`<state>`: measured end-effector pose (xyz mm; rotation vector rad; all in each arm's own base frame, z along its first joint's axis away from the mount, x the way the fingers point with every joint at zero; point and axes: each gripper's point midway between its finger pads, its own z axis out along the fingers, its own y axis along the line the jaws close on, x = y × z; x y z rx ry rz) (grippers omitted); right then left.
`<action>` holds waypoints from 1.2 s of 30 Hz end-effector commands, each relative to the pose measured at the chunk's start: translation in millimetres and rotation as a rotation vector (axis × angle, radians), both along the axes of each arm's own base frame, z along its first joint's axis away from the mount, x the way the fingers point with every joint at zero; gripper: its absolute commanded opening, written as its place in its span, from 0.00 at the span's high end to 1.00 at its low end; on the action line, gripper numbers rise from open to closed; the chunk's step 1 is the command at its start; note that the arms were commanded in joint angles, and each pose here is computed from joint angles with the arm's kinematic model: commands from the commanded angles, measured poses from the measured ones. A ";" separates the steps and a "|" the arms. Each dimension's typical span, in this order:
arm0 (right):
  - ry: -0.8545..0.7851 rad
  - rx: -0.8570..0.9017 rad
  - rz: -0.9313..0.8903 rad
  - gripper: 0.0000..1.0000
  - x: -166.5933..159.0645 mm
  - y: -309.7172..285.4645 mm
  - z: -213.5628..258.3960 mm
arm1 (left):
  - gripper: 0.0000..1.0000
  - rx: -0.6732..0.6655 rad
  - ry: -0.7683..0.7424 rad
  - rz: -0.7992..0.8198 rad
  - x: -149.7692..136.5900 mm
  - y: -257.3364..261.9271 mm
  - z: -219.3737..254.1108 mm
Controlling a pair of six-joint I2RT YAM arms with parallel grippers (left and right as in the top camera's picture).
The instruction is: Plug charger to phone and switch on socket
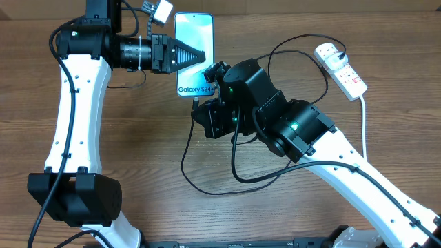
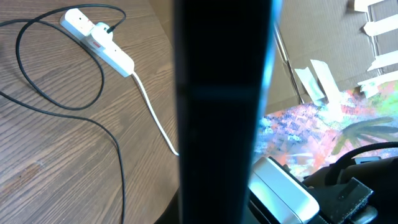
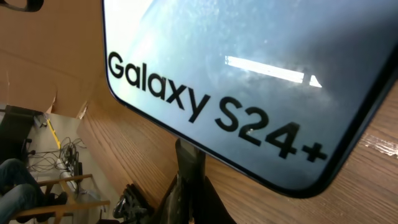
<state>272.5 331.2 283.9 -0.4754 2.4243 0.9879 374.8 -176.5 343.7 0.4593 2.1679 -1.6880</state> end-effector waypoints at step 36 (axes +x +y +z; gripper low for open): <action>-0.048 0.019 -0.019 0.96 2.6 -6.7 18.6 | 0.96 -0.073 -0.088 -0.062 -13.2 -2.8 14.7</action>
